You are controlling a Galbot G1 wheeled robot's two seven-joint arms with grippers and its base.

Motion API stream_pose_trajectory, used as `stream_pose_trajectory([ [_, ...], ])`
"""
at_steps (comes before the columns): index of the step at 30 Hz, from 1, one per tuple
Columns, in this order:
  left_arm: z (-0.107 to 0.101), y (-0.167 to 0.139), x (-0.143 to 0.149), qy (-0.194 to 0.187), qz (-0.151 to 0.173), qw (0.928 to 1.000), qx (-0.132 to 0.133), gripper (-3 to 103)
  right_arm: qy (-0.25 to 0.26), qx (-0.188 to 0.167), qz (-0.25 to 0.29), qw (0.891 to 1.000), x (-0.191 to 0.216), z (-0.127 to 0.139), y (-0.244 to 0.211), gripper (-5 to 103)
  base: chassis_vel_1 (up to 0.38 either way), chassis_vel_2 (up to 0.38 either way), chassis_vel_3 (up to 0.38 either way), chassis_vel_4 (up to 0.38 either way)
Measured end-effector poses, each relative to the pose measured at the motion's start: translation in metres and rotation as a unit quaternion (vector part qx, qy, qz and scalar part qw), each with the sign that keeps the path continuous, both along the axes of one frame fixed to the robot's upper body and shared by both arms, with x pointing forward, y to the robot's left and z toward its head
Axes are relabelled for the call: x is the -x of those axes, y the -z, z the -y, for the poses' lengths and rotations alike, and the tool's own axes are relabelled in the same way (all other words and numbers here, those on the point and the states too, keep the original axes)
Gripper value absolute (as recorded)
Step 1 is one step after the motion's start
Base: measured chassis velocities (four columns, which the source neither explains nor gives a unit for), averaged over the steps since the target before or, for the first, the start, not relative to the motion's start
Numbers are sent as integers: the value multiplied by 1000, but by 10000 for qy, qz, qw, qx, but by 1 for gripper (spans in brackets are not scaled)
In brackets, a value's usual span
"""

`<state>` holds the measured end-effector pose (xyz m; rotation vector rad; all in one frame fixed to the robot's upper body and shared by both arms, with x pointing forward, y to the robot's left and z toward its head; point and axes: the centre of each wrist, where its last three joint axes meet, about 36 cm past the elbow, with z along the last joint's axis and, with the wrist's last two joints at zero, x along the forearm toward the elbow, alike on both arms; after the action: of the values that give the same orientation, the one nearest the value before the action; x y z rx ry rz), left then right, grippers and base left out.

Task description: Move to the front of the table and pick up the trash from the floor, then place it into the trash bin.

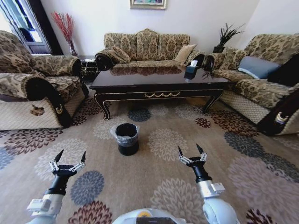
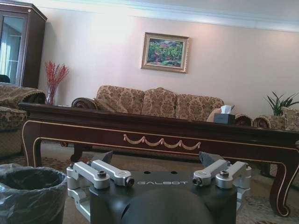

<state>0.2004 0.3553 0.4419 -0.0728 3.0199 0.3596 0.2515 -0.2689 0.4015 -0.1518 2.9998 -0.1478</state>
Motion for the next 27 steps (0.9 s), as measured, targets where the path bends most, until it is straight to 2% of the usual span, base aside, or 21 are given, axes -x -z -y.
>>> stream_pose_trajectory([
  [27, 0, 0, 0, -1, -1, 10000, 0, 100, 0, 0, -3, 10000, 0, 0, 0, 100, 232, -228, -231, 231],
])
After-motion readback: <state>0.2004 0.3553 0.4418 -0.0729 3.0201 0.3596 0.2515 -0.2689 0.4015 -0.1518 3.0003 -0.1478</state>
